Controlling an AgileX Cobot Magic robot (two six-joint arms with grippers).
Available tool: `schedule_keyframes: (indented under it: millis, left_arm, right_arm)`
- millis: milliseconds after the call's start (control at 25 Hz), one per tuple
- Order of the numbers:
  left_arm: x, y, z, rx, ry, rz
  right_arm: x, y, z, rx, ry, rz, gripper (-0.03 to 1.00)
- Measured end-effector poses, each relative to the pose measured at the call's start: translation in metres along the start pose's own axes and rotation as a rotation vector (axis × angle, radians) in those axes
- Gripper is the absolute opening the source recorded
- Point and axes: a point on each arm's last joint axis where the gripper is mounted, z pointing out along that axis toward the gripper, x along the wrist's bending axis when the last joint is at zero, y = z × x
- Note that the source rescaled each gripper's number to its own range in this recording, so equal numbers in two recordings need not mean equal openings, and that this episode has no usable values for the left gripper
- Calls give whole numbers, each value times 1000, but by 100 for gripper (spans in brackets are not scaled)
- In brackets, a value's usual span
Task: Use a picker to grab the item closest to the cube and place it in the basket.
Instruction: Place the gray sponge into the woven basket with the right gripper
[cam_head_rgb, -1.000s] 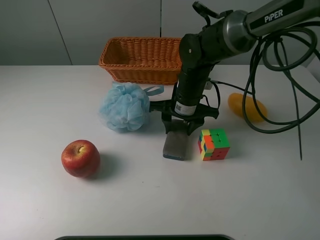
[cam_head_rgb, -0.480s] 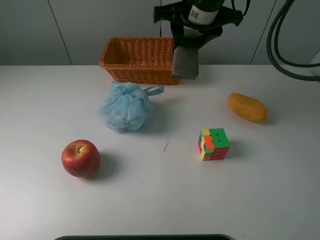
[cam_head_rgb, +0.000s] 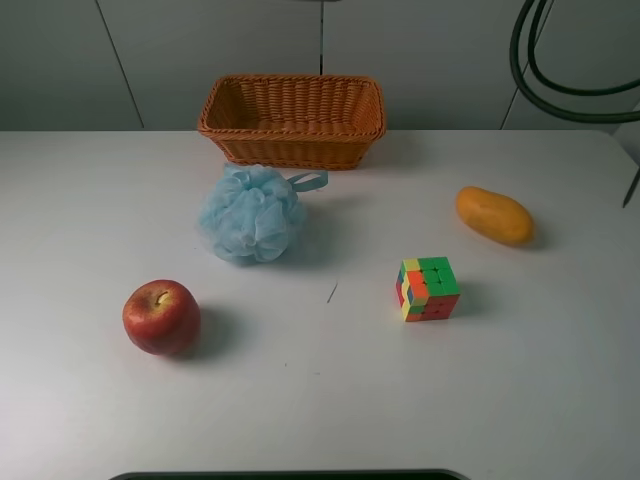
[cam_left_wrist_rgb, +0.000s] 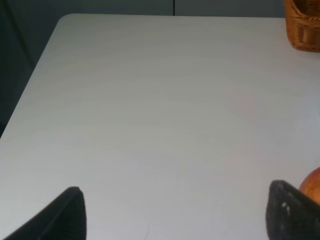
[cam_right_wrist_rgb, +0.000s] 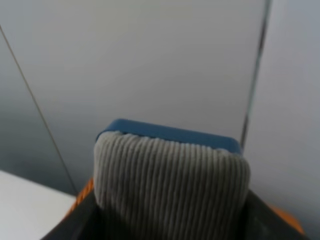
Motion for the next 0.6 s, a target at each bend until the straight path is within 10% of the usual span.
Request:
schedule_keyframes:
  millis: [600]
  left_arm:
    - [0,0,0,0,0,0]
  right_arm:
    - [11,-122,144,-16,139,-60,0]
